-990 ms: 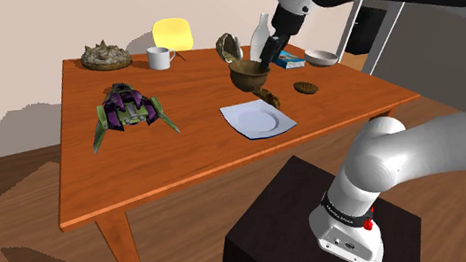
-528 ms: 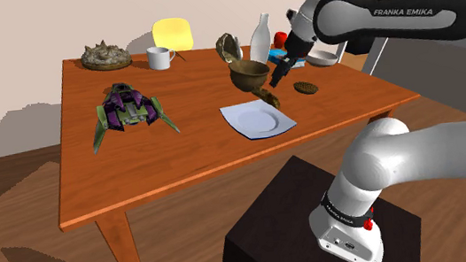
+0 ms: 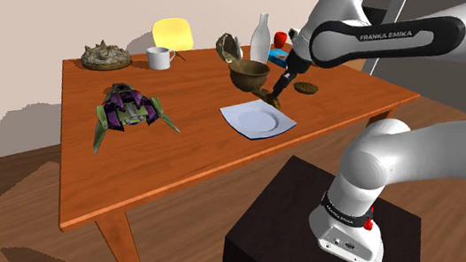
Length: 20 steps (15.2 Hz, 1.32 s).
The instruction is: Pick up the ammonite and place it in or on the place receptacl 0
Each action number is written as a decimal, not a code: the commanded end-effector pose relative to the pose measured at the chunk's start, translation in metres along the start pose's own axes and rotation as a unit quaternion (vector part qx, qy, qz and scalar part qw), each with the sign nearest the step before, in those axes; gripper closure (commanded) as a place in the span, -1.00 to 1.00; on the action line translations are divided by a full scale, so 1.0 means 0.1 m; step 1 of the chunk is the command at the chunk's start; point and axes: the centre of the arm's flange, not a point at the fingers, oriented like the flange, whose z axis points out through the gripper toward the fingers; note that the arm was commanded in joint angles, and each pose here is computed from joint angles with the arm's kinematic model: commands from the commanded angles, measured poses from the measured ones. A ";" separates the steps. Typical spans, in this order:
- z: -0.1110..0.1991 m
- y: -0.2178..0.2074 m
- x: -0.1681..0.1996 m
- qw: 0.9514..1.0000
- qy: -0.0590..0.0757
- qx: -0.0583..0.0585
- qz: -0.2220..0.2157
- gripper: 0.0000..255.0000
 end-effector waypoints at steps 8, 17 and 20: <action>0.20 0.02 0.00 1.000 0.000 0.000 0.000 -1.00; 0.20 0.02 0.00 1.000 0.000 0.000 0.000 1.00; 0.20 0.02 0.00 1.000 0.000 0.000 0.000 1.00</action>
